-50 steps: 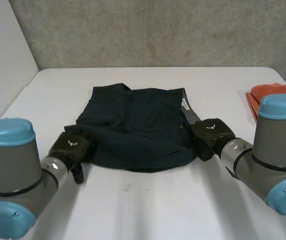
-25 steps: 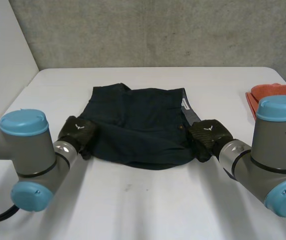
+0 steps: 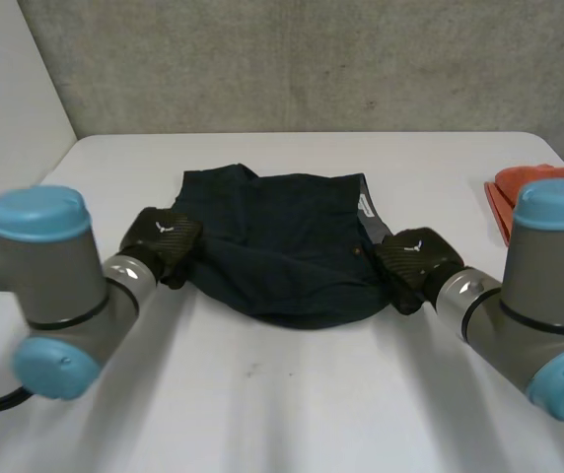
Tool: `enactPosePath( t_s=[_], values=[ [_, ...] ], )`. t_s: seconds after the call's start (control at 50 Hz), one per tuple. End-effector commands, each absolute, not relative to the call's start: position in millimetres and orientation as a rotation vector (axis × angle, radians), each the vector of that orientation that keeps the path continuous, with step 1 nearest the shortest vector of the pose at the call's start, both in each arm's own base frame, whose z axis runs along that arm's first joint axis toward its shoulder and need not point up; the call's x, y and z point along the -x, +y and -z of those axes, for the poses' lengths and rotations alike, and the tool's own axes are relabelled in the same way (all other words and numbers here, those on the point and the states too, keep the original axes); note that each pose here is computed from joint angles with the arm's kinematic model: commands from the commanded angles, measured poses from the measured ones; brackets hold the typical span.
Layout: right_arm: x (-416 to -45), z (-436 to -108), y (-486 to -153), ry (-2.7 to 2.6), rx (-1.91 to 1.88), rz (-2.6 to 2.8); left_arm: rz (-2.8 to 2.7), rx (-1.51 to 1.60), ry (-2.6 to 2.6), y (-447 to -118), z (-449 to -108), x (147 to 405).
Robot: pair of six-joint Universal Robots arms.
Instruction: Fold the laundry.
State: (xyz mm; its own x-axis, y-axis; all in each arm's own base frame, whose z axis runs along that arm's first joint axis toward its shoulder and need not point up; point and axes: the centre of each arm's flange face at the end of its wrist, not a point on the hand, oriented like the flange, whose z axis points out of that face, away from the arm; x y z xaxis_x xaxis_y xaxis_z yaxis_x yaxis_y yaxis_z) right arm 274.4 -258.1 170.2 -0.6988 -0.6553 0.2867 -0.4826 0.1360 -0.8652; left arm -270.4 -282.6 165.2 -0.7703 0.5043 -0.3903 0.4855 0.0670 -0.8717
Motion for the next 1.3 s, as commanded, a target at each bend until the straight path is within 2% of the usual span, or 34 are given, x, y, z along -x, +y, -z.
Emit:
enactPosePath(
  t_s=[0.02,0.1,0.12,0.18,0.22,0.26,0.32,0.42,0.44,0.54,0.64,0.74,0.82,0.98,1.08,1.3],
  values=[
    [-269,-229,-248,2.147,1.388,1.768,-1.744,1.117,-2.307,-221,-227,255],
    [-264,-279,-238,2.067,1.424,1.906,-1.749,1.125,-2.285,-195,-262,245],
    [-261,-303,-232,2.017,1.412,1.980,-1.775,1.122,-2.259,-187,-277,242],
    [-256,-340,-224,1.929,1.365,2.124,-1.848,1.105,-2.188,-177,-302,239],
    [-251,-356,-222,1.903,1.340,2.189,-1.951,1.073,-2.096,-171,-327,236],
    [-249,-371,-217,1.864,1.320,2.250,-2.000,1.059,-2.050,-168,-339,234],
    [-247,-374,-216,1.870,1.321,2.247,-2.059,1.023,-2.030,-169,-349,228],
    [-244,-360,-216,1.947,1.363,2.111,-2.030,0.997,-2.110,-181,-336,220],
    [-245,-354,-218,1.963,1.369,2.081,-1.971,1.007,-2.158,-183,-323,220],
    [-251,-311,-231,2.069,1.357,1.877,-1.784,1.065,-2.257,-198,-274,234],
    [-251,-276,-234,2.153,1.119,1.739,-1.758,1.061,-2.254,-211,-258,244],
    [-241,-226,-232,2.232,0.755,1.591,-1.817,0.929,-2.187,-222,-275,253],
    [-238,-196,-218,2.253,0.631,1.499,-1.863,0.869,-2.138,-226,-290,254],
    [-257,-159,-199,2.194,0.750,1.461,-1.926,0.838,-2.081,-228,-307,256],
    [-277,-150,-184,2.138,0.813,1.425,-1.930,0.757,-2.033,-227,-319,259],
    [-287,-138,-189,2.148,0.579,1.387,-1.957,0.661,-1.961,-231,-337,262]
  ],
)
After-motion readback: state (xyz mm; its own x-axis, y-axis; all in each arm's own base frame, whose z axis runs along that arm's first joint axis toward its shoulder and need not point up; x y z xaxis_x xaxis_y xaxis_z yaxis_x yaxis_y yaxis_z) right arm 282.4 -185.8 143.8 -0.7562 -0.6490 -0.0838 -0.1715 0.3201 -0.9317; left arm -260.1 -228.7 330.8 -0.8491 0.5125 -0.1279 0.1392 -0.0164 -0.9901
